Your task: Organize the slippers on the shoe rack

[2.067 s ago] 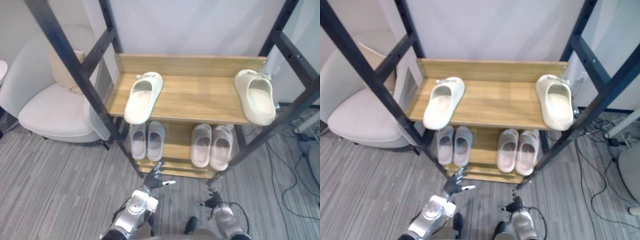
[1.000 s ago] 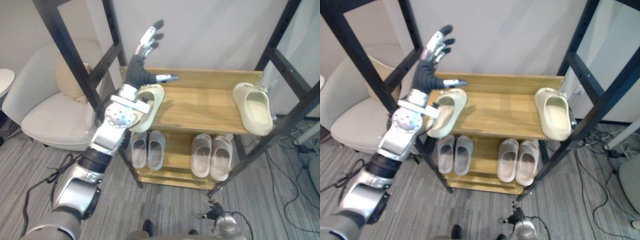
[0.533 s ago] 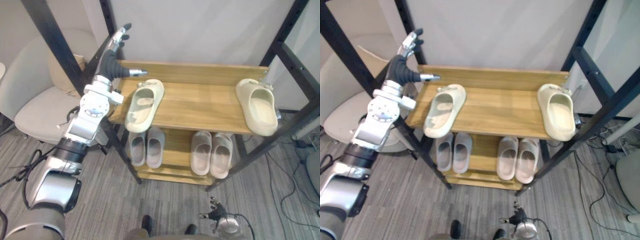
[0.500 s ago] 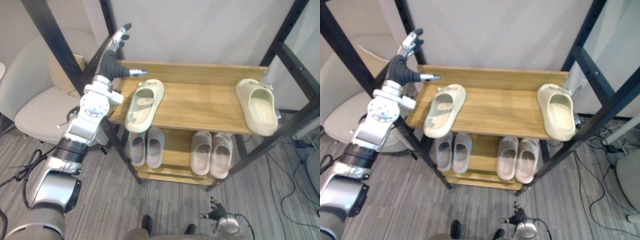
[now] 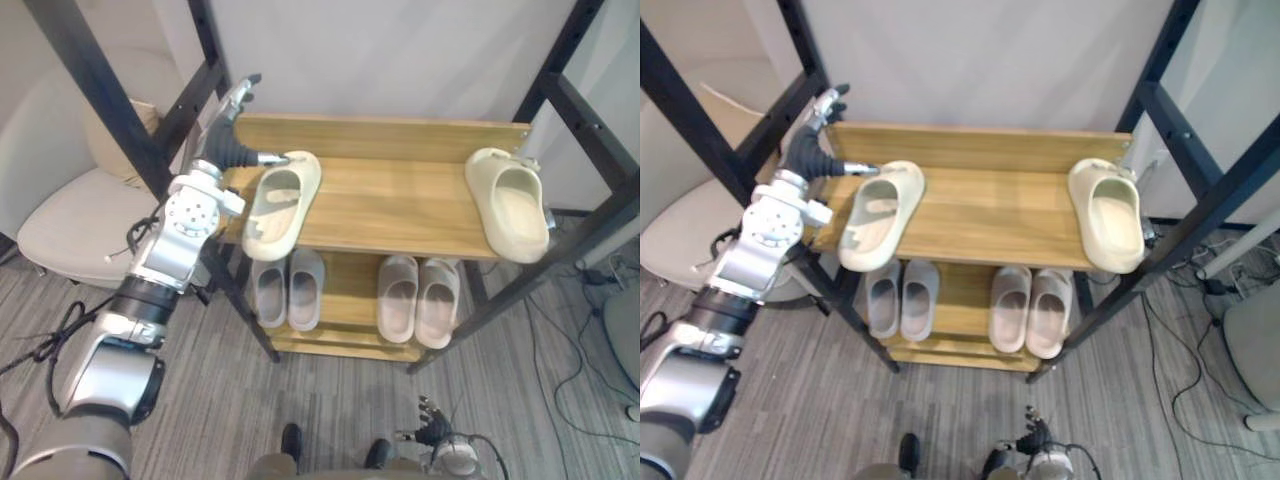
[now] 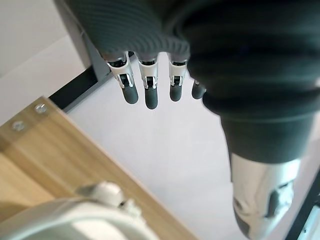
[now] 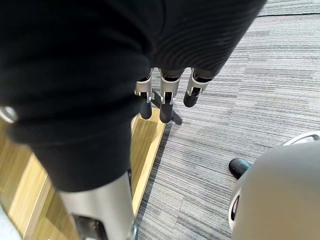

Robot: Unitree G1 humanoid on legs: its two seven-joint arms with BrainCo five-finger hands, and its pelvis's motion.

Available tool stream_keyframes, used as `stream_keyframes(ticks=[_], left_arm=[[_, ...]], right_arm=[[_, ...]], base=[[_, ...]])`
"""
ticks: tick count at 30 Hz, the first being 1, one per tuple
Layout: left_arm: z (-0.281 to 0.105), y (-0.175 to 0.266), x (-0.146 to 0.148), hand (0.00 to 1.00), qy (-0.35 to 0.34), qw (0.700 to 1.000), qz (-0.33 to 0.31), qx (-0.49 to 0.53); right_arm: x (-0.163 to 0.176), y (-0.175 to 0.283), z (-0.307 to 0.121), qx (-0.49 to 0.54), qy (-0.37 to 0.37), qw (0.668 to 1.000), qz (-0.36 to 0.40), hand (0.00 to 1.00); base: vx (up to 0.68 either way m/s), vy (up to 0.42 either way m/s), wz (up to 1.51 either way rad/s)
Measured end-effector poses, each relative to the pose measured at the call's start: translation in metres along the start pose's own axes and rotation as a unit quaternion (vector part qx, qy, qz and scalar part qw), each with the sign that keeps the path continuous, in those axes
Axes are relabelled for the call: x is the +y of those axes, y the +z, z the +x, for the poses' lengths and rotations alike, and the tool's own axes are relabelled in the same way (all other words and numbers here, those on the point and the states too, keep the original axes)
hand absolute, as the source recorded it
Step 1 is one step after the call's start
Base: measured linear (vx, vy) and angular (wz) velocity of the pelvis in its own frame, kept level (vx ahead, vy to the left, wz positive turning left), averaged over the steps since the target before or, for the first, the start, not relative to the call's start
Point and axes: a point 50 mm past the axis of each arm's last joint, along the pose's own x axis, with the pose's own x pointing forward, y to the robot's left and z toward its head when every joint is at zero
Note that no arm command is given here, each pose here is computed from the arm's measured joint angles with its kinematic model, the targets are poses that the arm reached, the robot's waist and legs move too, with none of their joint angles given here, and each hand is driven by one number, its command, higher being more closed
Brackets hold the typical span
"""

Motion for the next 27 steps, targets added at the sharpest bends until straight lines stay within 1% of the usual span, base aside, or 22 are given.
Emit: stream_keyframes(ticks=[6,12,18,27], left_arm=[[0.002,-0.002,-0.006,0.00,-0.010,1.000,0.012,0.007],[0.004,-0.009,-0.008,0.00,-0.018,0.998,0.054,0.027],[0.004,-0.009,-0.008,0.00,-0.020,0.996,0.086,0.024],[0.007,-0.010,0.004,0.00,0.008,0.996,0.081,0.031]], right_arm=[[0.001,0.001,-0.001,-0.004,-0.001,1.000,0.003,0.00],[0.006,0.006,-0.001,-0.014,0.001,1.000,0.012,0.00],[0.007,0.007,-0.001,-0.015,0.001,1.000,0.012,0.00],[0.007,0.007,-0.001,-0.015,0.000,1.000,0.012,0.00]], base=[[0.02,-0.011,-0.10],[0.01,-0.006,-0.09],[0.00,-0.007,-0.04],[0.00,-0.001,0.00]])
